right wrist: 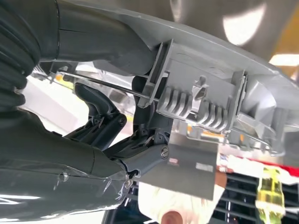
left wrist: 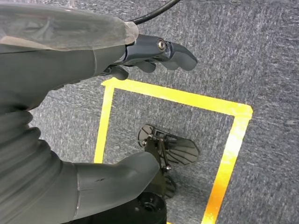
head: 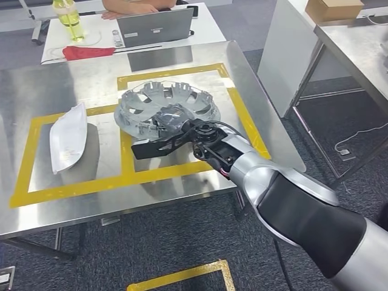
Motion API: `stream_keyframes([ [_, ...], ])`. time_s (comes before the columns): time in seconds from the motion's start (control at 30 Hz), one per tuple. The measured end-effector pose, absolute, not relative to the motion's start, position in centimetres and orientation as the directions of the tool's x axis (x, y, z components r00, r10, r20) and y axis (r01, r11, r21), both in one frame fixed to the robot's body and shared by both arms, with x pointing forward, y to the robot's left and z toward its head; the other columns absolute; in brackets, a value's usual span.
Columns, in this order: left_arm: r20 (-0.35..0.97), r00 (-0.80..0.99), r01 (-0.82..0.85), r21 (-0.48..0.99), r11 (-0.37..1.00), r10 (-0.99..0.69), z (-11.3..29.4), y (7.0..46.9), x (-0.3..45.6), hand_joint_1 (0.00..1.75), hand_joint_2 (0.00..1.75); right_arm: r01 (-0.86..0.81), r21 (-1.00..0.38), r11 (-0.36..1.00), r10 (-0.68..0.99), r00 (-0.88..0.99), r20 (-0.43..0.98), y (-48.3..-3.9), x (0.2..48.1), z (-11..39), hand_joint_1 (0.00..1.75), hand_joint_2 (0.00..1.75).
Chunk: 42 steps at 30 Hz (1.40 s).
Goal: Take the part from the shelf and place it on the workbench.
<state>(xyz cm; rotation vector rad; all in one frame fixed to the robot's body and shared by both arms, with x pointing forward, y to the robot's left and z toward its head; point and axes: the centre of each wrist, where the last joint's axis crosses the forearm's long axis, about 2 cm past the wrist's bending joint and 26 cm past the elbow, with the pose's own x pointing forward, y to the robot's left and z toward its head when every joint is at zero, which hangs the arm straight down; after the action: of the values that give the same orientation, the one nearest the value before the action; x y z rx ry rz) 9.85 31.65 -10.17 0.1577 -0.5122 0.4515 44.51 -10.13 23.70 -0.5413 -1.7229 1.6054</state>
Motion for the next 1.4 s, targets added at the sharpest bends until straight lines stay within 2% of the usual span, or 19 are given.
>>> stream_keyframes([
  [1.13, 0.512, 0.784, -0.459, 0.096, 0.883, 0.351, -10.2, 32.1, 9.6, 0.0, 1.75, -0.155, -0.975, 0.159, 0.694, -0.685, 0.222, -8.9, 44.4, 24.6, 1.75, 1.75],
  [1.27, 0.504, 0.79, -0.454, 0.099, 0.886, 0.348, -10.1, 32.2, 9.8, 0.0, 1.75, -0.158, -0.975, 0.159, 0.692, -0.686, 0.224, -8.9, 44.3, 24.5, 0.0, 0.0],
  [1.3, 0.501, 0.792, -0.453, 0.1, 0.886, 0.348, -10.1, 32.2, 9.8, 0.0, 1.75, -0.158, -0.975, 0.159, 0.691, -0.687, 0.224, -8.9, 44.3, 24.5, 0.0, 0.0],
  [1.4, 0.49, 0.8, -0.451, 0.11, 0.886, 0.346, -10.1, 32.2, 9.8, 0.0, 0.44, -0.157, -0.975, 0.16, 0.689, -0.69, 0.224, -8.9, 44.3, 24.5, 0.0, 0.0],
])
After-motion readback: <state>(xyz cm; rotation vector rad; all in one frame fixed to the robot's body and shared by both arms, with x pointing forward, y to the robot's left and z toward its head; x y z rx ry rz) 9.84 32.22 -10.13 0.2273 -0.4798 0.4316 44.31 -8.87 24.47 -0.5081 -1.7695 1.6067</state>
